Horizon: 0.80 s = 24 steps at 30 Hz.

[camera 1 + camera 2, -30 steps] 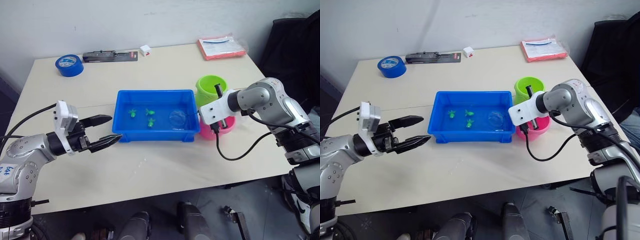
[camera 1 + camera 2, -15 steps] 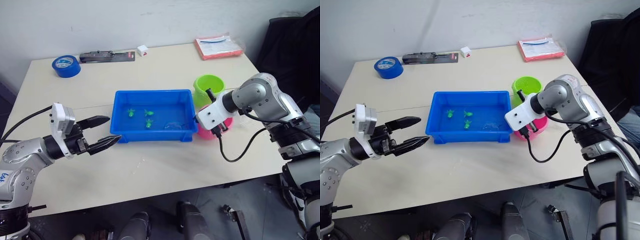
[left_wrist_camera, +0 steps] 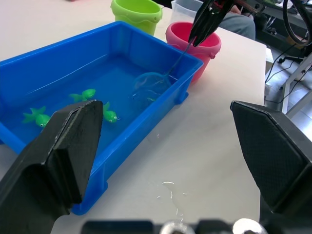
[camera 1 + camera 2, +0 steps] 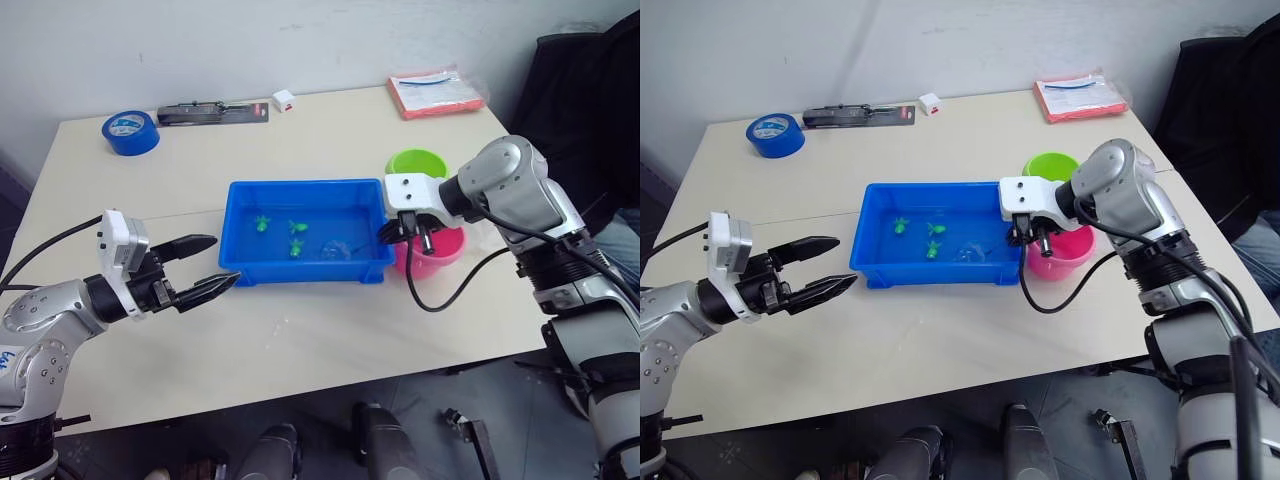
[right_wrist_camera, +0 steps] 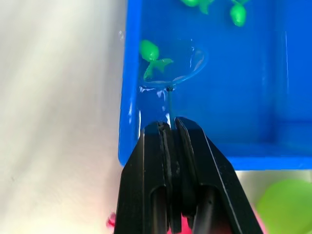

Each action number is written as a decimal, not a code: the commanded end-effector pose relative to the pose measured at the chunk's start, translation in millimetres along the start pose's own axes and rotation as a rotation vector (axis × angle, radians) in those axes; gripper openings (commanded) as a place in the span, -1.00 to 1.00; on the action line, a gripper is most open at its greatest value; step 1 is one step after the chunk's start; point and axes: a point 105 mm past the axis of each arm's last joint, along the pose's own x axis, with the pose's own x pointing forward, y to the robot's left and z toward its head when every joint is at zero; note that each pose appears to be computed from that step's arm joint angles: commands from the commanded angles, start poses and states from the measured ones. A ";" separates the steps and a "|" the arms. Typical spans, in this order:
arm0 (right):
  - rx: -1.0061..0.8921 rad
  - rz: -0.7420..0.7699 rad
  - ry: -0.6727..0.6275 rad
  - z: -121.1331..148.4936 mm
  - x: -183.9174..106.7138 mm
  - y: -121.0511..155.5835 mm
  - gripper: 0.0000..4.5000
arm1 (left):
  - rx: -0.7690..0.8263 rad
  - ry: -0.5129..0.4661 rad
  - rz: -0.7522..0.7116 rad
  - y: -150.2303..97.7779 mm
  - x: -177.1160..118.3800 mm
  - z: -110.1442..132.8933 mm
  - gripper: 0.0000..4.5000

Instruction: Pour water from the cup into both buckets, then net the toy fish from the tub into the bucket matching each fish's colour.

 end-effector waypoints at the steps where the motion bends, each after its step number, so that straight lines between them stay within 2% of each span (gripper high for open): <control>1: 0.122 -0.048 -0.070 10.4 -6.0 -8.9 -0.65 | 0.049 -0.036 -0.001 -2.0 -3.0 13.3 1.00; 9: 0.355 -0.046 -0.131 10.4 -3.9 -7.9 -0.65 | 0.049 -0.028 0.001 -0.7 -3.9 14.0 1.00; 24: 0.418 -0.110 -0.163 14.5 -3.5 -16.7 -0.65 | 0.051 -0.014 -0.004 -1.6 -3.6 15.3 1.00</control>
